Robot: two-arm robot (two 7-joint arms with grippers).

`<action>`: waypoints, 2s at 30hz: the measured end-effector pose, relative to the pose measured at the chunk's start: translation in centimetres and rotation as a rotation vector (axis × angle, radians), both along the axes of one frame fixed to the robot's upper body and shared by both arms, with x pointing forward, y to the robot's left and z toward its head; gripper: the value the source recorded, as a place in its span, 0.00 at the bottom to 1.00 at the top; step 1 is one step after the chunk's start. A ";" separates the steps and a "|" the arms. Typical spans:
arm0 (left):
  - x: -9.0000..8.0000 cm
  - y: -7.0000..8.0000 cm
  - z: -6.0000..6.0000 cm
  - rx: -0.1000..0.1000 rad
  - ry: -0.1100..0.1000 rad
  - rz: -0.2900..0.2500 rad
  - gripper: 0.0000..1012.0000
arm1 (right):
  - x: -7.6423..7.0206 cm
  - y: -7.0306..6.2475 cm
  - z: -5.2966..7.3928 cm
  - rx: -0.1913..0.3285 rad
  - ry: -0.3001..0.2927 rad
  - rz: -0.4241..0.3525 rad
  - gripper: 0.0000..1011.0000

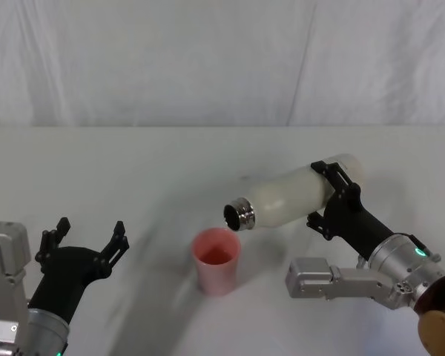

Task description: Grasp the thermos with one hand and pour water into the cup lid.

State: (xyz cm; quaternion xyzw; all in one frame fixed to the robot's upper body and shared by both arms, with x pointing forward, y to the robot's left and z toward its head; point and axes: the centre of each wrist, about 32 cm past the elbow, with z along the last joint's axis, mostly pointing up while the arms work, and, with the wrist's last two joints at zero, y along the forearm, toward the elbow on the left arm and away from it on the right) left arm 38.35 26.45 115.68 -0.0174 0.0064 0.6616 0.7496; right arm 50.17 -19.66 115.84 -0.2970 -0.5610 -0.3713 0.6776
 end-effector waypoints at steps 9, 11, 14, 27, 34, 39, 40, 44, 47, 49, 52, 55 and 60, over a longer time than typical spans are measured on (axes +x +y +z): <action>0.0 0.0 0.0 0.000 0.000 0.000 0.99 | 0.2 0.1 0.2 -0.016 -0.020 -0.004 0.94; 0.0 0.0 0.0 0.000 0.000 0.000 0.99 | 0.2 0.1 0.2 -0.017 -0.022 -0.004 0.94; 0.0 0.0 0.0 0.000 0.000 0.000 0.99 | 0.2 0.1 0.2 -0.020 -0.026 -0.004 0.94; 0.0 0.0 0.0 0.000 0.000 0.000 0.99 | 0.2 0.6 0.4 -0.046 -0.046 0.021 0.94; 0.0 0.0 0.0 0.000 0.000 0.000 0.99 | 0.3 0.7 0.5 -0.061 -0.055 0.029 0.94; 0.0 0.0 0.0 0.000 0.000 0.000 0.99 | 0.3 0.8 0.6 -0.068 -0.061 0.033 0.94; 0.0 0.0 0.0 0.000 0.000 0.000 0.99 | 0.3 0.8 0.6 -0.070 -0.062 0.032 0.94; 0.0 0.0 0.0 0.000 0.000 0.000 0.99 | 0.3 0.8 0.7 -0.072 -0.065 0.032 0.94; 0.0 0.0 0.0 0.000 0.000 0.000 0.99 | 0.3 0.8 0.8 -0.072 -0.067 0.031 0.94; 0.0 0.0 0.0 0.000 0.000 0.000 0.99 | 0.3 0.8 0.8 -0.072 -0.067 0.031 0.94; 0.0 0.0 0.0 0.000 0.000 0.000 0.99 | 0.4 0.8 0.8 -0.072 -0.067 0.030 0.94; 0.0 0.0 0.0 0.000 0.000 0.000 0.99 | 0.4 0.8 0.8 -0.071 -0.067 0.029 0.94; 0.0 0.0 0.0 0.000 0.000 0.000 0.99 | 0.4 0.8 0.9 -0.071 -0.067 0.028 0.94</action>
